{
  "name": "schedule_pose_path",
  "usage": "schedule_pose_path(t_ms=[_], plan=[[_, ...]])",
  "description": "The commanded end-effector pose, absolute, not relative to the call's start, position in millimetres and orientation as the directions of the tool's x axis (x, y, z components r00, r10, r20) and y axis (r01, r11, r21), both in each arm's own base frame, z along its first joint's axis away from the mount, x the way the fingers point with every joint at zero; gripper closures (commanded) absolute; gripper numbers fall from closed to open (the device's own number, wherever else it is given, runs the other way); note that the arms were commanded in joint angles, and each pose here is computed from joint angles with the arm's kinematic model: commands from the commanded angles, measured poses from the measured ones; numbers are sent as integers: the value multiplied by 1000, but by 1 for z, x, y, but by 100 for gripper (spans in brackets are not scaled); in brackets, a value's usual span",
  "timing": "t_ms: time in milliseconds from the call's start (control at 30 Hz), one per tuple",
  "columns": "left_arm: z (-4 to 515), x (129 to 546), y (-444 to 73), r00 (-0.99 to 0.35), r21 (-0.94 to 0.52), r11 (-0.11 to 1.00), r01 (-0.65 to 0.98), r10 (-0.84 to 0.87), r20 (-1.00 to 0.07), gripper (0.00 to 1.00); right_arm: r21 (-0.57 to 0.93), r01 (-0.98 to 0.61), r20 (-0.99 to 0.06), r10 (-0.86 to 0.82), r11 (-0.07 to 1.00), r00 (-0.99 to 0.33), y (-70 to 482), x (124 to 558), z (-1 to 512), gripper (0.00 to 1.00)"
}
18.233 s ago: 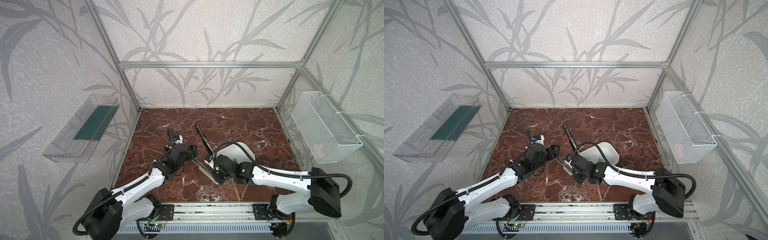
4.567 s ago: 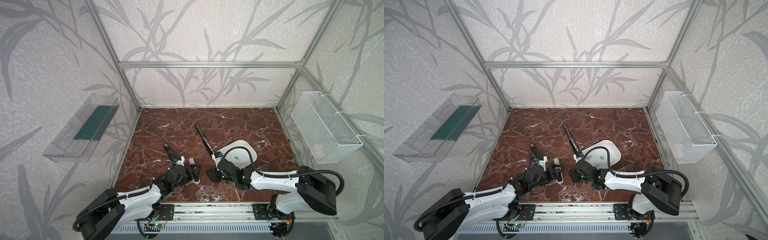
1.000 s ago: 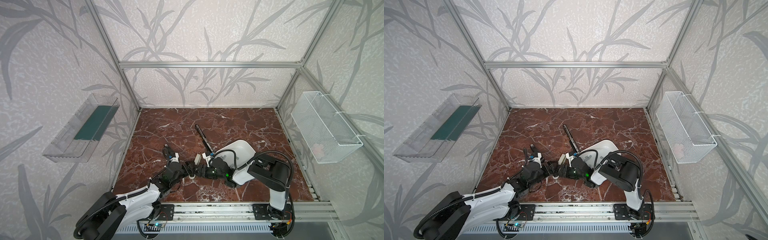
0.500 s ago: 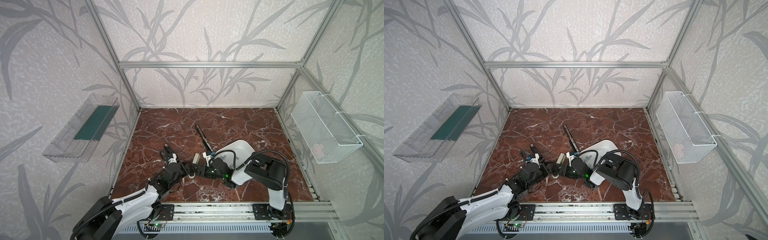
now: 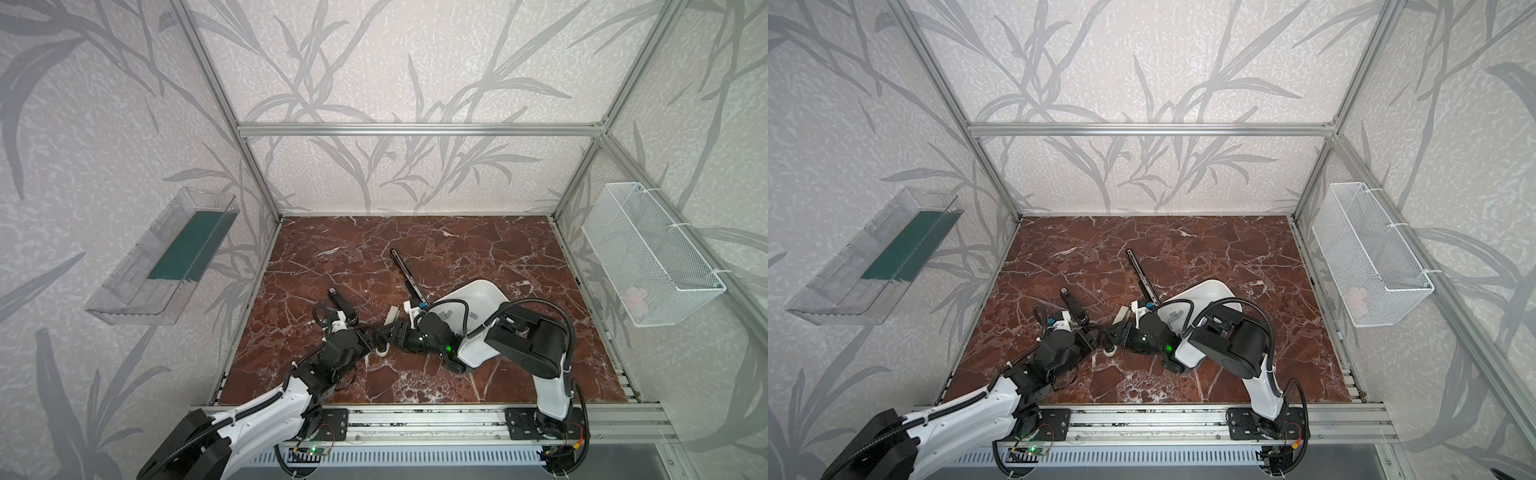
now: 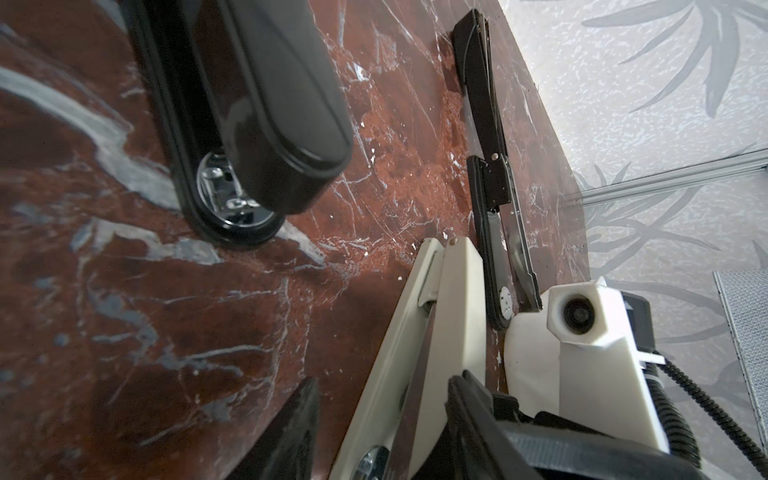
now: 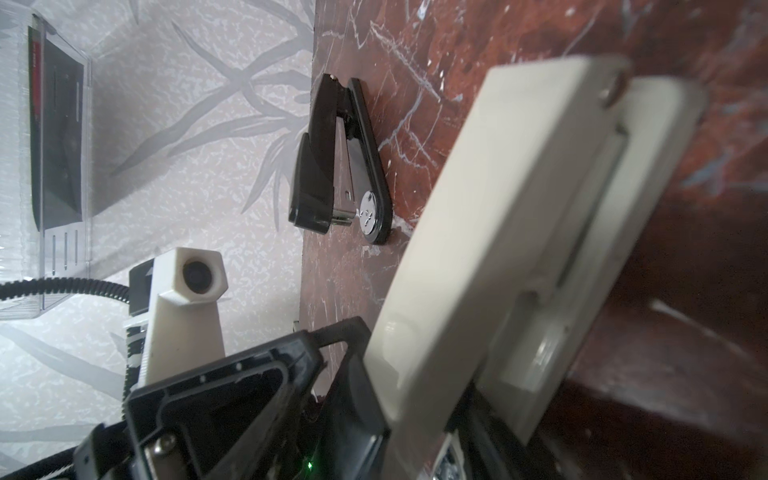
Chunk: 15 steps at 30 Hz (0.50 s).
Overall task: Load the staples into the stapler
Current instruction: 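Release the cream stapler and lift the right gripper away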
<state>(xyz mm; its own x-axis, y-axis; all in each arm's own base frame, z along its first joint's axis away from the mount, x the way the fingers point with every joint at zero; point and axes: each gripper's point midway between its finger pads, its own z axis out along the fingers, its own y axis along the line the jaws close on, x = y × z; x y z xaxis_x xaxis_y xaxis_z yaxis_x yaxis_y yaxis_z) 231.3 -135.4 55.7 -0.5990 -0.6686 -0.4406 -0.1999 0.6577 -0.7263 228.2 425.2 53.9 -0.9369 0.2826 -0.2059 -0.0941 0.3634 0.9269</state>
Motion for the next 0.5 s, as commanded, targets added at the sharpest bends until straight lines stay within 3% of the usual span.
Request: schedule_pose_path(t_ms=[0,300,400,467], plan=[[53,230,-121,-568,-702,672,-234,-681,-463,48,927,-75,-195,301,367,-934,428,231,48,42],[56,226,-116,-559,-712,662,-233,-690,-459,48,934,-41,-163,323,354,-932,423,230,36,64],[56,225,-116,-560,-716,659,-231,-692,-456,48,936,-38,-158,321,350,-934,423,229,35,65],[57,226,-117,-559,-718,657,-229,-693,-456,48,937,-43,-161,318,346,-934,424,229,36,61]])
